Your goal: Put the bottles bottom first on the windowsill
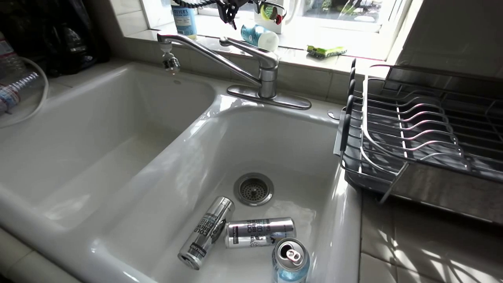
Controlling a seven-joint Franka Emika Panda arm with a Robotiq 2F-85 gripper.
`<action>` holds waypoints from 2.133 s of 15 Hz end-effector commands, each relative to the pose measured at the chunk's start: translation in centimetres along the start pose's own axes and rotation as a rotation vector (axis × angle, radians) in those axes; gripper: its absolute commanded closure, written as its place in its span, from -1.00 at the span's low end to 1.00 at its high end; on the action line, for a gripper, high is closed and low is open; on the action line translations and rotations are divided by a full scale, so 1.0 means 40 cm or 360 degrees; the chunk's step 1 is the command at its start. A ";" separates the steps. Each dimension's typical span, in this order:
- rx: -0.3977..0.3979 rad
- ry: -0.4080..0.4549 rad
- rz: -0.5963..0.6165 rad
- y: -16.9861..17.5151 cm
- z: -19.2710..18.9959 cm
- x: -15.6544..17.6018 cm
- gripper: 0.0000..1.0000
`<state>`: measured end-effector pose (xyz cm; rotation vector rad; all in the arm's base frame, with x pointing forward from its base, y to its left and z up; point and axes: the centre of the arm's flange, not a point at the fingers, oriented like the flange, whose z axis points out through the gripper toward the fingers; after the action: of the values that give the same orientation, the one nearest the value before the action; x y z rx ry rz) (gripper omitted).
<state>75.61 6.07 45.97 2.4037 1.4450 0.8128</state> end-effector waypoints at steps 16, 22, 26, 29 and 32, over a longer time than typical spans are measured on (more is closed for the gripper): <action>0.0218 0.0094 0.0170 0.052 -0.031 -0.051 0.16; 0.0183 0.0522 0.0239 0.012 -0.189 -0.079 0.16; 0.0177 0.0806 0.0262 -0.030 -0.216 -0.126 0.16; 0.0152 0.0982 0.0295 -0.063 -0.221 -0.163 0.16; 0.0086 0.1164 0.0355 -0.081 -0.221 -0.196 0.16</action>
<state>69.66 1.15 50.37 2.5089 1.4513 1.7224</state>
